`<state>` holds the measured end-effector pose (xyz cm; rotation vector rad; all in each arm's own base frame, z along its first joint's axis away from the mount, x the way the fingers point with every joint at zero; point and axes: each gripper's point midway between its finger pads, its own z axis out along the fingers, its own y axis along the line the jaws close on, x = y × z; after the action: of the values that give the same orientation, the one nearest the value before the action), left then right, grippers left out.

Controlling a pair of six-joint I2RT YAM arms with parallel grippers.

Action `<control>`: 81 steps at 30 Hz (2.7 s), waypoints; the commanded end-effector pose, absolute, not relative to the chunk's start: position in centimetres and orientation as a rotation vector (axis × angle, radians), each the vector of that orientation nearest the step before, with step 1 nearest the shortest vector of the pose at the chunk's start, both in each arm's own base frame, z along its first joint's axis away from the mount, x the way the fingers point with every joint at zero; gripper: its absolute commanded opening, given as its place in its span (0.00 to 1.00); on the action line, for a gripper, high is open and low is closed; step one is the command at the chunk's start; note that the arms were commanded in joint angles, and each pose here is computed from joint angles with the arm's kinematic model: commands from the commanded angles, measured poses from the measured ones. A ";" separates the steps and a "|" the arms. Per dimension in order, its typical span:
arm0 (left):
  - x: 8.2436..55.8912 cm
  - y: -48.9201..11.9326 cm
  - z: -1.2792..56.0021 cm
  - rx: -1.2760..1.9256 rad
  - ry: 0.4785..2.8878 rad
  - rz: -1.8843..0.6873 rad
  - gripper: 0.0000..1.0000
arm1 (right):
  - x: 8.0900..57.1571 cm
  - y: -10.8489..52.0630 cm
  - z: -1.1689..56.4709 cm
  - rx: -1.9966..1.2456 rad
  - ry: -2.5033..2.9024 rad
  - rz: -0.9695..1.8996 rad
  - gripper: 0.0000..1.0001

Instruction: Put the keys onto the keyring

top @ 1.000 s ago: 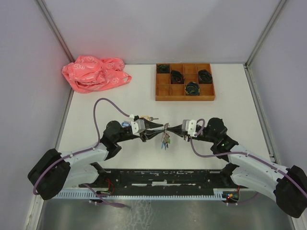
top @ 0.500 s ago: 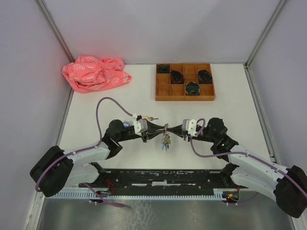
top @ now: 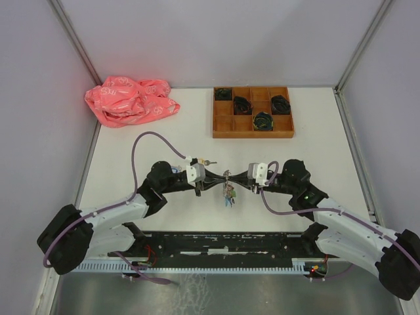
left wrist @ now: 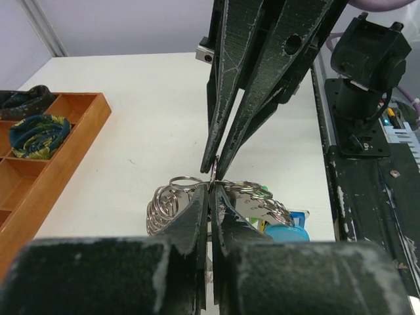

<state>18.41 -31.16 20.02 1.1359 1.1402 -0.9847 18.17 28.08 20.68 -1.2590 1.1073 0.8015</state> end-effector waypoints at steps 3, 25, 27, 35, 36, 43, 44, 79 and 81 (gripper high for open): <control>19.9 -30.0 22.9 1.146 1.211 -0.829 0.03 | 17.7 27.0 23.4 -1.381 1.082 0.700 0.24; 18.5 -28.6 22.5 1.438 1.567 -0.746 0.03 | 18.7 29.3 23.7 -1.553 0.987 0.716 0.39; 18.4 -28.9 22.5 1.446 1.564 -0.763 0.03 | 18.8 30.0 23.6 -1.540 0.966 0.749 0.38; 18.1 -29.6 22.4 1.474 1.553 -0.796 0.03 | 19.1 31.4 22.9 -1.549 0.920 0.811 0.35; 18.1 -29.6 22.4 1.476 1.551 -0.797 0.03 | 19.1 31.5 22.7 -1.553 0.921 0.814 0.35; 18.1 -29.7 22.5 1.483 1.542 -0.799 0.03 | 18.2 31.4 21.2 -1.622 0.928 0.862 0.34; 18.1 -29.7 22.5 1.484 1.543 -0.798 0.03 | 18.1 31.3 20.9 -1.636 0.932 0.863 0.34; 17.3 -30.6 21.8 1.524 1.553 -0.871 0.03 | 18.0 32.1 21.1 -1.634 0.905 0.928 0.09; 17.4 -30.6 21.4 1.520 1.571 -0.874 0.03 | 17.9 32.2 21.4 -1.629 0.899 0.937 0.04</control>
<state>16.87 -28.87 18.47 1.5238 1.7030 -0.8431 17.85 31.12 18.18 -1.6600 1.0176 0.9162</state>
